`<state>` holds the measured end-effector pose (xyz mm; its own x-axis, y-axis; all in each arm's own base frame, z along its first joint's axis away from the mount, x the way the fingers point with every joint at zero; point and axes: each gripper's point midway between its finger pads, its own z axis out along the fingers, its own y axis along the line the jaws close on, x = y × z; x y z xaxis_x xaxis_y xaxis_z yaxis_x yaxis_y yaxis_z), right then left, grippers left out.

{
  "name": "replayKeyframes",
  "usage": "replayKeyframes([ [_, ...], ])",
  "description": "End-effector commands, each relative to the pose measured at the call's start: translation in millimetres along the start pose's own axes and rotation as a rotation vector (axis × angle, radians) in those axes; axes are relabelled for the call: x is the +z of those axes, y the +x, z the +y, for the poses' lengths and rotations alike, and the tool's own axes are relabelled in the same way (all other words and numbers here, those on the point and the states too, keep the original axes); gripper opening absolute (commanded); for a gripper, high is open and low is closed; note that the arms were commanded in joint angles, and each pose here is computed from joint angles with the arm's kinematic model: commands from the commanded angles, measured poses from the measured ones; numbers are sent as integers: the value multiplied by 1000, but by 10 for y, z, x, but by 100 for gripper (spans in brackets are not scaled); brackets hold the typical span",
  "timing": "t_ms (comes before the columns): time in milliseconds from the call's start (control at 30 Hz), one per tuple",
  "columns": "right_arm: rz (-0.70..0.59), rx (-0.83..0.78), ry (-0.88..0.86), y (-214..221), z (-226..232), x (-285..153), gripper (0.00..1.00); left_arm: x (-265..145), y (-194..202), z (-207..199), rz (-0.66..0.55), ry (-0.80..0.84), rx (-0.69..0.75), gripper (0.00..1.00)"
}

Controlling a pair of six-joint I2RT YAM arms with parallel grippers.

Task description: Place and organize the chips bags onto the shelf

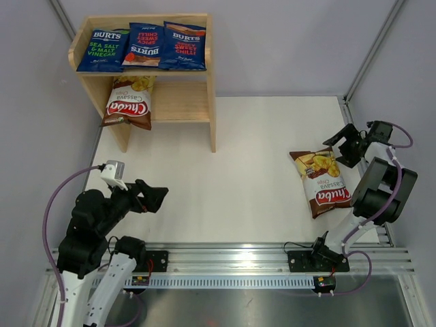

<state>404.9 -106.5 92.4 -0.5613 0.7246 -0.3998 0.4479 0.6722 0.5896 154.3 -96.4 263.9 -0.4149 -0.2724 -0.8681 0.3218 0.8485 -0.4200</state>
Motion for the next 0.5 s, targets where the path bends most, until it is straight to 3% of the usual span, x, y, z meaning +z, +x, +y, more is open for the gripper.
replayKeyframes([
  [0,13,-57,24,2,-97,114,96,10,-63,-21,-20,8,31,99],
  [333,156,-103,33,445,-128,376,89,-47,-58,-79,-31,37,44,99],
  [467,111,-65,67,422,-163,347,70,-56,-65,-84,-33,38,44,99],
])
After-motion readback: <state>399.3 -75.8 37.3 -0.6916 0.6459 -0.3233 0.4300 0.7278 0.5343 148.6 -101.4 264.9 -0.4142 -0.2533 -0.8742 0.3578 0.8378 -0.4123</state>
